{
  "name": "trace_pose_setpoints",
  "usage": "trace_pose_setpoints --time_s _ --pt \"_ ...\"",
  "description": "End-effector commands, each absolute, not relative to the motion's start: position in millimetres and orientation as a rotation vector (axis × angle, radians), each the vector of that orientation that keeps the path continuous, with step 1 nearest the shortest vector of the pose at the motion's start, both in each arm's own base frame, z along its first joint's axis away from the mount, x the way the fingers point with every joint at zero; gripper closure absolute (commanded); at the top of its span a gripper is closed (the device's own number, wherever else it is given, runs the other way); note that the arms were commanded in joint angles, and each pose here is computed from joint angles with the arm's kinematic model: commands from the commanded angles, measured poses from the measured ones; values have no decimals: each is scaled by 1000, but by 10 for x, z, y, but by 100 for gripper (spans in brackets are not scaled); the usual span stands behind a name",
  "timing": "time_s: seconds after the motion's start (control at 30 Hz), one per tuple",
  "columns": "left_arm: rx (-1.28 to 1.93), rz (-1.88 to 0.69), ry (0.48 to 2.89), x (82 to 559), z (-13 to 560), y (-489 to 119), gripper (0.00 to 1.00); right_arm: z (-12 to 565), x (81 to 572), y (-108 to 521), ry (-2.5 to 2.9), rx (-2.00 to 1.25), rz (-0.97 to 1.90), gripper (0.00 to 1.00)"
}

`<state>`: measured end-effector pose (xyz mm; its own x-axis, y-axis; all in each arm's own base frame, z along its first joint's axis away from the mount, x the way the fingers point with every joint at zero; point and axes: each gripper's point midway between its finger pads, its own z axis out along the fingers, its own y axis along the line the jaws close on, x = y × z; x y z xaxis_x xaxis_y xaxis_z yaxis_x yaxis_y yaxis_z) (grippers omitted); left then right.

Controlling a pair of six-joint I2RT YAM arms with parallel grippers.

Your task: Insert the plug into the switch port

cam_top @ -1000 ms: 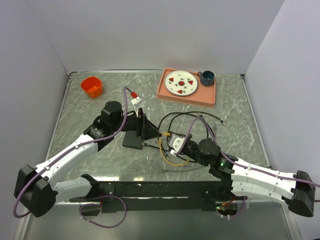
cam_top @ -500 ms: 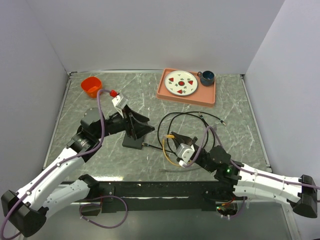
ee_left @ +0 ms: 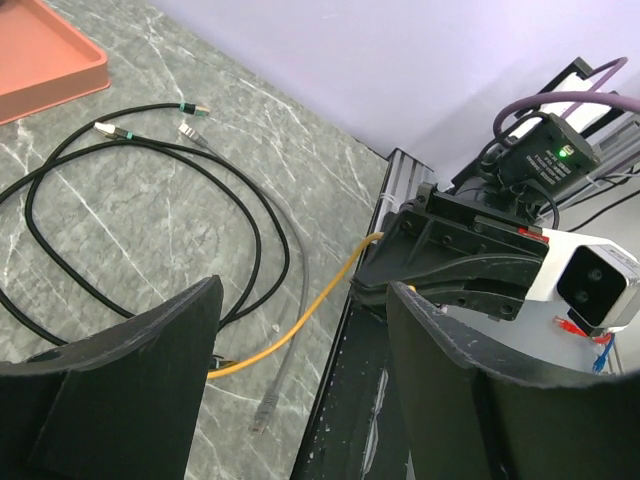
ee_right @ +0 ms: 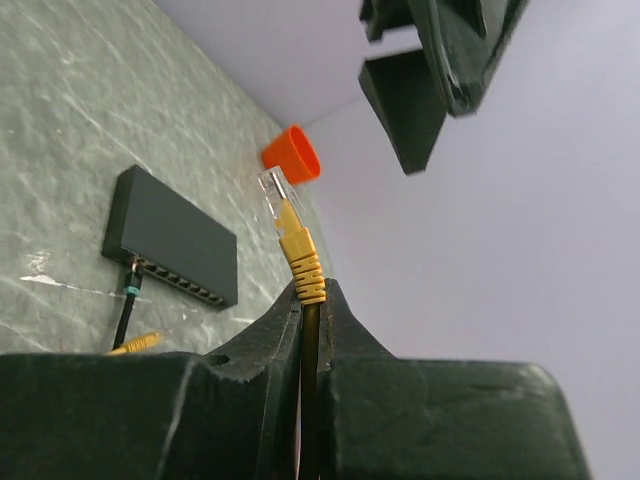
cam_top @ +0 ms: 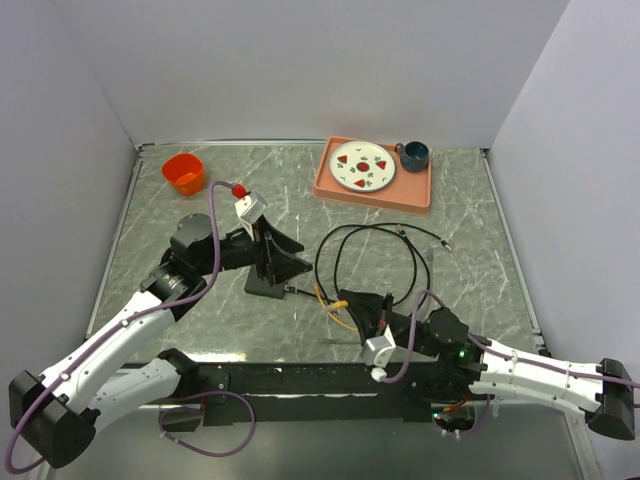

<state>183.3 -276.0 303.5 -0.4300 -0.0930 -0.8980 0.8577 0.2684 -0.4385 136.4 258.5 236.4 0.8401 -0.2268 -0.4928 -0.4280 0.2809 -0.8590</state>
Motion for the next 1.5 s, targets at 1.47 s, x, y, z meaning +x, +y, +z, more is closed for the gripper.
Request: trace_pose_setpoints --time_s 1.47 --pt "817 -1292 1625 1699 2901 -3090 37 2972 1722 2582 773 -1097 99 100"
